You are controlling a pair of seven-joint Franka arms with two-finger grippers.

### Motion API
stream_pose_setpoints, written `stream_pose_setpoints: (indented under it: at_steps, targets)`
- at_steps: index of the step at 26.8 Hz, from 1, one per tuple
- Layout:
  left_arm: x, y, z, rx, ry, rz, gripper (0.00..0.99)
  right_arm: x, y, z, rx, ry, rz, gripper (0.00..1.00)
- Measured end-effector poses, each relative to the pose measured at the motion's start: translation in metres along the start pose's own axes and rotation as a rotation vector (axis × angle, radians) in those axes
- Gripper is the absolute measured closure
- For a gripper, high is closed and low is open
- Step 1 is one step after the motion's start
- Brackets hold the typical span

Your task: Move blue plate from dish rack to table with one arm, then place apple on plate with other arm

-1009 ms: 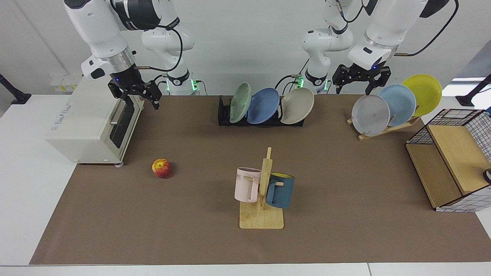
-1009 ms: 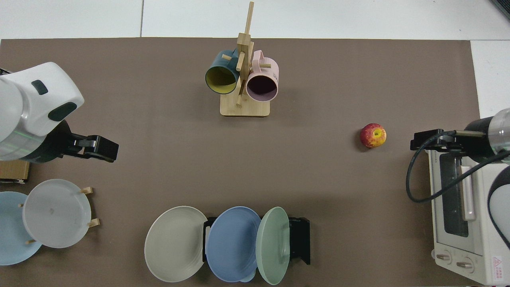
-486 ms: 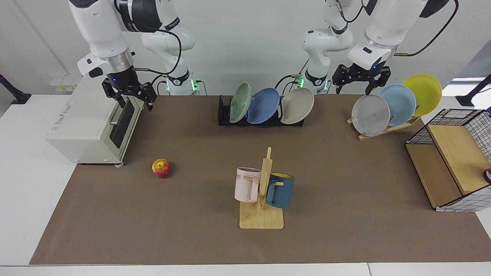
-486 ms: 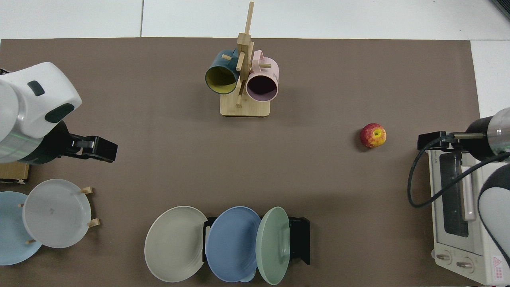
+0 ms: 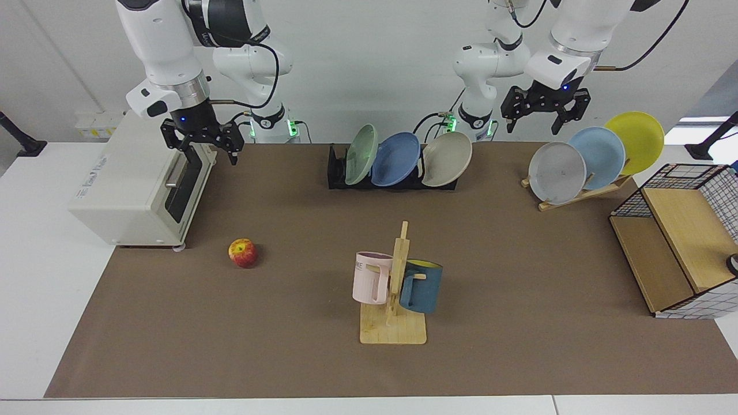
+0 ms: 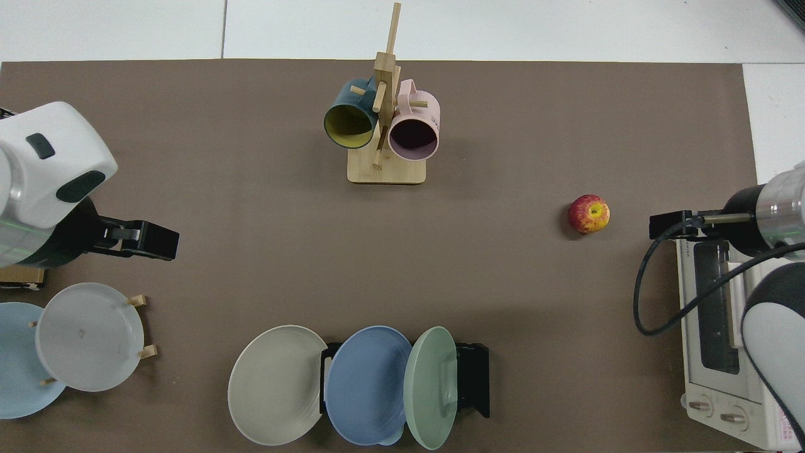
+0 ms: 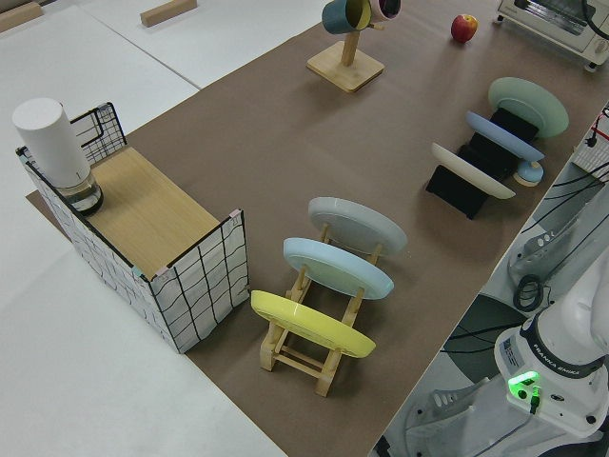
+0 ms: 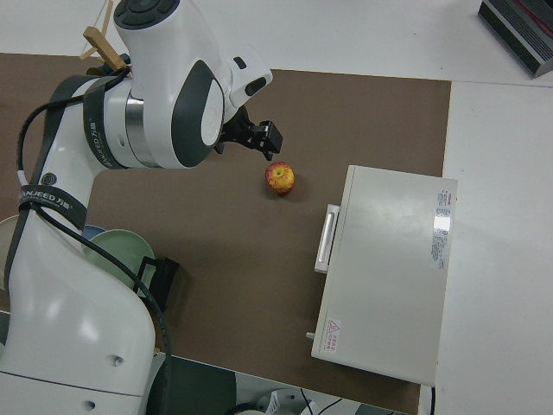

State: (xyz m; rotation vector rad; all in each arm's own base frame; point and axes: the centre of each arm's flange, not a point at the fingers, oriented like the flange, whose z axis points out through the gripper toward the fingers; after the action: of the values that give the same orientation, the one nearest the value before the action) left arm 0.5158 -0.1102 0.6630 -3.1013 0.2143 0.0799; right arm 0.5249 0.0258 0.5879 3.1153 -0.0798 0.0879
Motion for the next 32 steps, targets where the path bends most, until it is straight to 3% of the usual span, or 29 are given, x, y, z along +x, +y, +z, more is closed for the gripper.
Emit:
stream_pose_setpoints:
  at_steps: [6, 15, 26, 32]
  targets:
    - [-0.009, 0.006, 0.015, -0.021, -0.036, 0.028, 0.000, 0.000, 0.002, -0.001, 0.006, 0.001, -0.044, 0.00]
    - [-0.036, 0.034, 0.071, -0.123, -0.075, 0.087, 0.000, 0.000, 0.003, -0.001, 0.038, -0.001, -0.039, 0.00]
    - [-0.068, 0.105, 0.174, -0.227, -0.079, 0.169, 0.000, 0.002, 0.004, 0.004, 0.040, 0.006, -0.037, 0.00]
    - [-0.090, 0.147, 0.221, -0.279, -0.095, 0.190, 0.000, 0.017, 0.005, 0.031, 0.042, 0.026, -0.035, 0.00]
